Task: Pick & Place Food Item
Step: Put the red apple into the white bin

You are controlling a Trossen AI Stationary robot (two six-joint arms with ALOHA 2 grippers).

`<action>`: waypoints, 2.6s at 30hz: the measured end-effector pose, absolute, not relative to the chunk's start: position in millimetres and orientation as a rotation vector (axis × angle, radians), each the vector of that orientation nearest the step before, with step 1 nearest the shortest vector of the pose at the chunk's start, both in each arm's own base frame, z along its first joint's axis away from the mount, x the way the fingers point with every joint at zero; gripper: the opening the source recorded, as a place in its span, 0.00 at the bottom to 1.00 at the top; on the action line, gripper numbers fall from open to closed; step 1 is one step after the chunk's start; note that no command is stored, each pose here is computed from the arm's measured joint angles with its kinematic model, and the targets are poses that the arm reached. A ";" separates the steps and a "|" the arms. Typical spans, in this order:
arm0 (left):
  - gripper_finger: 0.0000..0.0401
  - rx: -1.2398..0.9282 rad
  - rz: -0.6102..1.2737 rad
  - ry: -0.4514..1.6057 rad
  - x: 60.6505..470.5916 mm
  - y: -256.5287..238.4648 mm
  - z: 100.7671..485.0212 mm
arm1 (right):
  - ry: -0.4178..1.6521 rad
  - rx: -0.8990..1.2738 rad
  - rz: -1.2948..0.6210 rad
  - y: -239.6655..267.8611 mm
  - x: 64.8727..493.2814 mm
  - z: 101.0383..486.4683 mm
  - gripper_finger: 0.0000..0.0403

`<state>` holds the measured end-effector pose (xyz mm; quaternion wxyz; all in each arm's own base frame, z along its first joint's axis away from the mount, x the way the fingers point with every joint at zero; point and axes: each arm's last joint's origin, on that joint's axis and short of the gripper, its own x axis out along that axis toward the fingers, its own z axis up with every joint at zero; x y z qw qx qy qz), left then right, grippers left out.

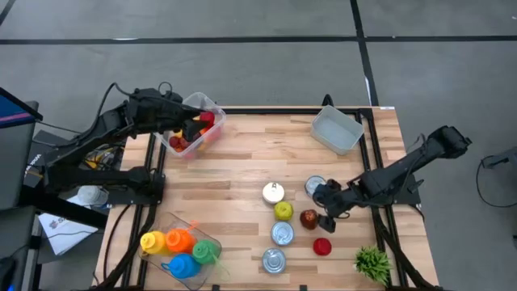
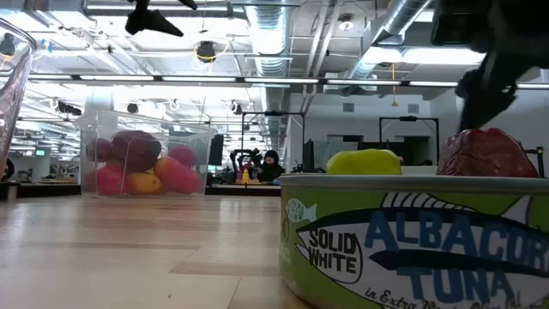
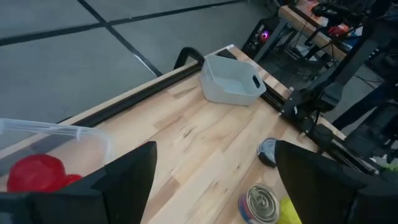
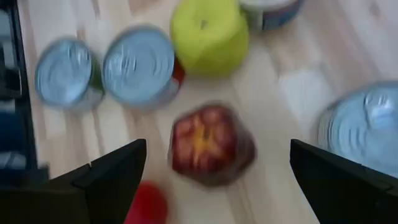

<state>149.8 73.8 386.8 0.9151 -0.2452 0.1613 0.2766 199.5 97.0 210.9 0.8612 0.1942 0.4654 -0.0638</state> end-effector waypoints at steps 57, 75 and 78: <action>0.78 -0.562 0.578 0.328 154.4 74.7 385.0 | -0.069 0.472 0.138 55.2 126.6 368.5 0.68; 0.78 -0.639 0.585 0.275 157.8 76.3 387.0 | -0.247 0.510 0.109 30.9 82.8 385.5 0.68; 0.78 -0.731 0.558 0.175 165.6 79.3 393.1 | -0.158 0.453 -0.013 29.4 85.5 374.3 0.68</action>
